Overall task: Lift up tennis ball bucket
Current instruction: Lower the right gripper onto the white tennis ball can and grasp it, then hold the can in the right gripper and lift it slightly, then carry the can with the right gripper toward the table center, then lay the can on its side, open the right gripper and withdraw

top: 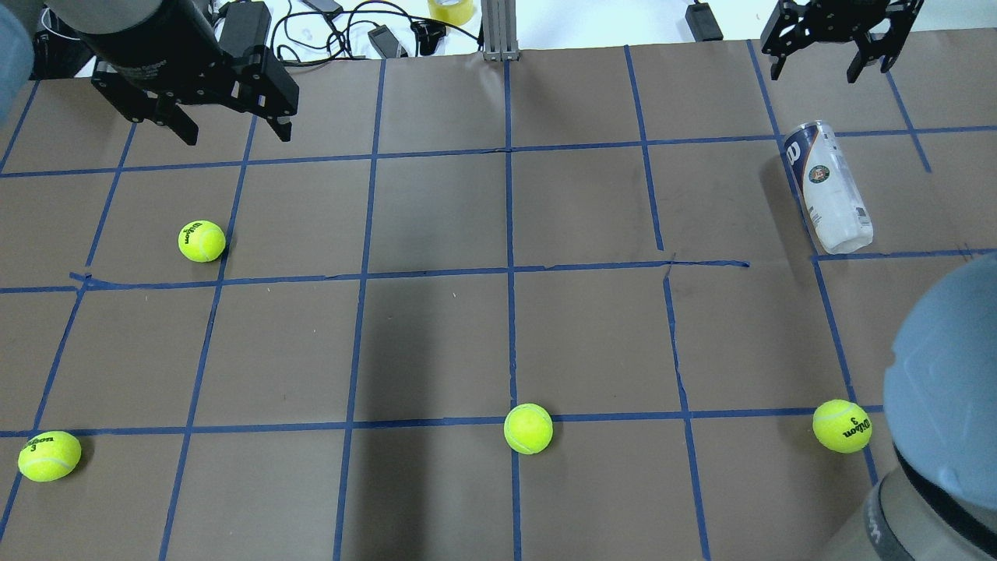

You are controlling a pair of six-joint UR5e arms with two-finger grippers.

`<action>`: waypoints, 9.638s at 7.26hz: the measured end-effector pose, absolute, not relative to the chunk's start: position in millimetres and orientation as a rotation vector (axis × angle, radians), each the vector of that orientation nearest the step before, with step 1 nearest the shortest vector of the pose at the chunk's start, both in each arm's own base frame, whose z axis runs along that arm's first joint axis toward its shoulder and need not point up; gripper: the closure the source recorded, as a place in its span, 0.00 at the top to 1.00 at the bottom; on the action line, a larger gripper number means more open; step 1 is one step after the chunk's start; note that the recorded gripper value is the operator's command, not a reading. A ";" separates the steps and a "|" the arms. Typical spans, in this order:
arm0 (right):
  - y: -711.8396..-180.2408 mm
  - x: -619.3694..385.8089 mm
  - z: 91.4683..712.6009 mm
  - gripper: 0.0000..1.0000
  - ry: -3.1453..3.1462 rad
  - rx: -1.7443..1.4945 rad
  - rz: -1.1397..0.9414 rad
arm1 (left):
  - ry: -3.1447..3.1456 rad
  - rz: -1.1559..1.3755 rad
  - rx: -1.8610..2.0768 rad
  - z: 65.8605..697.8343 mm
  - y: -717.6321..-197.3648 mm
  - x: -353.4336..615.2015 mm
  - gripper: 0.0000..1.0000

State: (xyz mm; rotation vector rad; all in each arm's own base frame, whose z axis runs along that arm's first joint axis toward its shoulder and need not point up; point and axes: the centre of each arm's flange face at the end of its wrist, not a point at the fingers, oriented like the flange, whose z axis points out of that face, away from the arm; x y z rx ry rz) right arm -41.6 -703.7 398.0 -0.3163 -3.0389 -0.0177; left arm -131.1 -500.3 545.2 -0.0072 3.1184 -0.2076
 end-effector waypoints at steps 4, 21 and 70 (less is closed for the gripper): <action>-741.3 -123.5 288.8 1.00 -3.023 -0.419 -0.091 | 3.120 -0.207 -0.009 545.0 -500.4 -130.5 1.00; -761.1 -131.3 195.0 1.00 -3.134 0.160 -0.051 | 3.125 -0.210 -0.057 545.7 -503.7 -115.0 1.00; -586.2 334.9 343.0 1.00 -2.487 1.931 0.059 | 3.558 0.112 -0.178 413.8 -545.1 -40.8 1.00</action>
